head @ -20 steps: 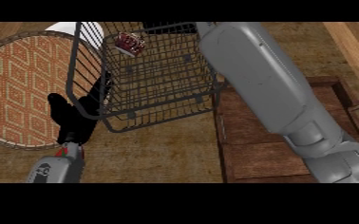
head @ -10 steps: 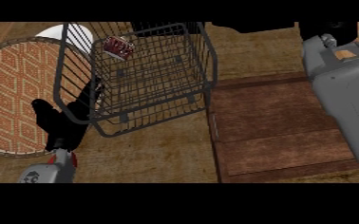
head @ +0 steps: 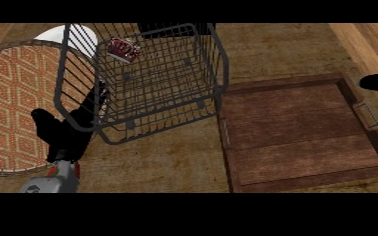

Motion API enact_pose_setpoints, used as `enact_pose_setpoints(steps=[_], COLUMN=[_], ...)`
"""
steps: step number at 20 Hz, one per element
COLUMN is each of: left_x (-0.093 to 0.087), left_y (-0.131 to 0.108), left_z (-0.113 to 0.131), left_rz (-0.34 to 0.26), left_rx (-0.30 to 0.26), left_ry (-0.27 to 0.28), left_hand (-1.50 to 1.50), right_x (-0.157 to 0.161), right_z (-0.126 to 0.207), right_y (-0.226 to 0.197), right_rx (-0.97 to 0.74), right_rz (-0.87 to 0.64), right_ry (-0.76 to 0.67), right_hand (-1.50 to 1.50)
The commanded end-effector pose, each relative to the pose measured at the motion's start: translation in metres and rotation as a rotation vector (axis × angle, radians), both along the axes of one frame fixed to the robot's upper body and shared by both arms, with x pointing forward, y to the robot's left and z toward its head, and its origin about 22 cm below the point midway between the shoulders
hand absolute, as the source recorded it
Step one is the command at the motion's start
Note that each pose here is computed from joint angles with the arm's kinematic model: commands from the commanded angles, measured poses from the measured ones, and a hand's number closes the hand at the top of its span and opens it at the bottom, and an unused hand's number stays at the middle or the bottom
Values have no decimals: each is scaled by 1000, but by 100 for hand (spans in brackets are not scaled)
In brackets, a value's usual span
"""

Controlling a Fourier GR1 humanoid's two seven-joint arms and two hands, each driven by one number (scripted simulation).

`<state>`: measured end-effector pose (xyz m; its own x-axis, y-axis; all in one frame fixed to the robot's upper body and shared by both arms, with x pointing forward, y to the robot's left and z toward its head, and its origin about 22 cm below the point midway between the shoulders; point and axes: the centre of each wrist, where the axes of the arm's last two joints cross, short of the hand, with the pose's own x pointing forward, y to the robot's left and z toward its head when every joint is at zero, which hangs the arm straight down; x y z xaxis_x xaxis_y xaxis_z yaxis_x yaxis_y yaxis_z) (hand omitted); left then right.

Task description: Pick the cupcake from the tray and place it in the tiered basket

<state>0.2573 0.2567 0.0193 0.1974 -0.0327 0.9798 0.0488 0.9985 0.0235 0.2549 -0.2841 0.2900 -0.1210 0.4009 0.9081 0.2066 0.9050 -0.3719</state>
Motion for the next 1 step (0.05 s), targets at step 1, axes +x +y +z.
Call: enact_pose_setpoints(steps=[1], left_x=[-3], left_y=[-8], left_z=[-3], left_rz=[-34], left_rx=[-20], left_ry=[-6], left_hand=[0], right_x=[-48], right_z=[8], right_y=[-39], right_rx=[-33], right_rz=[1], right_ry=[-4], right_hand=[-150])
